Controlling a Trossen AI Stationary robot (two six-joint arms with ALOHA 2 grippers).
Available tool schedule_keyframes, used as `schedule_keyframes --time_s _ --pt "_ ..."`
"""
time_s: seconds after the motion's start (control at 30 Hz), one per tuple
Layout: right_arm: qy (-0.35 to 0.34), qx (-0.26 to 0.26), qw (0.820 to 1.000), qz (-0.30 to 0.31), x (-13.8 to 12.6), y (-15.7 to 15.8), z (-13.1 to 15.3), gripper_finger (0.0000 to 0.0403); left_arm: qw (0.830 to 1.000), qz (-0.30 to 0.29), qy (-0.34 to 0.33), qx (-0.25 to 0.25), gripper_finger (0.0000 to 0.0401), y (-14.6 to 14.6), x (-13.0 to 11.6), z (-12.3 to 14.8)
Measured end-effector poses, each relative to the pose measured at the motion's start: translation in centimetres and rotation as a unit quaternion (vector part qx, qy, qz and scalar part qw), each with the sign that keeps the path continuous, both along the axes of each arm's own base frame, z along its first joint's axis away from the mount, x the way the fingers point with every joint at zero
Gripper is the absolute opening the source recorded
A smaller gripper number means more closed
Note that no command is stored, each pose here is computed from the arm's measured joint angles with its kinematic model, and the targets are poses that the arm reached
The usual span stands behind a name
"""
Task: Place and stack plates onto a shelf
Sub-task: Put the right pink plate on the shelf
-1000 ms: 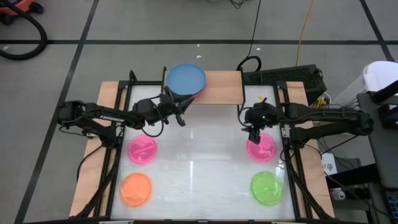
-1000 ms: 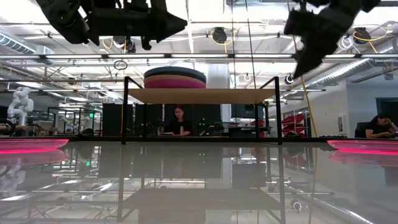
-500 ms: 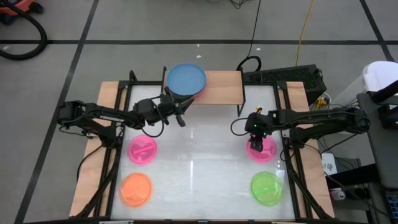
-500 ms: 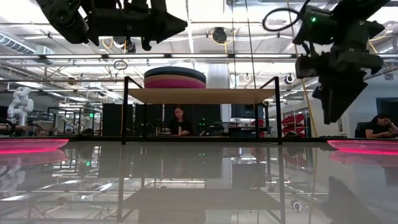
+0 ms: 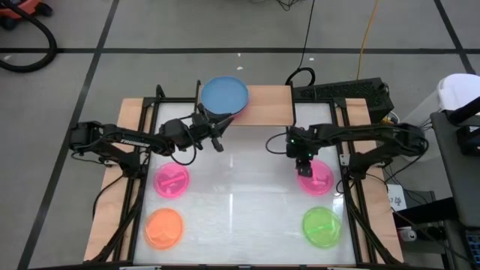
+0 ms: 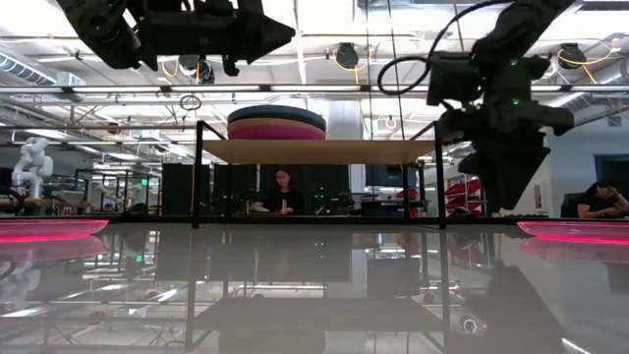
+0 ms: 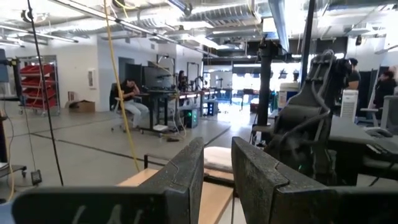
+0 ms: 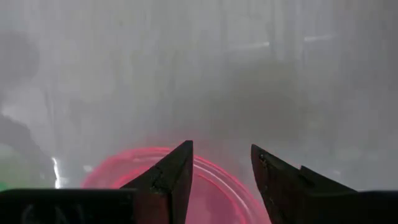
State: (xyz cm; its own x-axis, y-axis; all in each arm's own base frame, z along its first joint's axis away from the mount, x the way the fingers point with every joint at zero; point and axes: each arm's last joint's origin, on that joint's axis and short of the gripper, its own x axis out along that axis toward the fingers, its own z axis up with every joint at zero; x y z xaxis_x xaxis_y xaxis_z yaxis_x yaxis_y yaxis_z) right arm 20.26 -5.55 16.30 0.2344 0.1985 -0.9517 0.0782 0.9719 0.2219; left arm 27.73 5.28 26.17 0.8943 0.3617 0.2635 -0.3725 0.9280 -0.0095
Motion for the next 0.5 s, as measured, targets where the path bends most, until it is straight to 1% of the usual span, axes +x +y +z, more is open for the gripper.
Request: schedule_keyframes --time_s 0.07,0.23,0.37,0.5 --pt "0.013 0.000 1.000 0.022 0.2 -0.3 -0.2 0.0144 1.000 0.000 -0.003 0.002 0.0088 0.0 0.0 0.1" --pt "0.060 0.011 0.995 0.084 -0.1 -0.2 -1.1 0.0144 1.000 0.001 -0.001 0.003 0.0088 0.0 0.0 0.0" --pt "0.091 0.024 0.991 0.093 -0.4 -0.1 -1.6 0.0144 1.000 0.001 0.001 0.005 0.0088 0.0 0.0 0.0" --pt "0.096 0.027 0.990 0.095 -0.4 -0.1 -1.8 0.0139 1.000 0.003 0.003 0.010 0.0088 0.0 0.0 0.0"
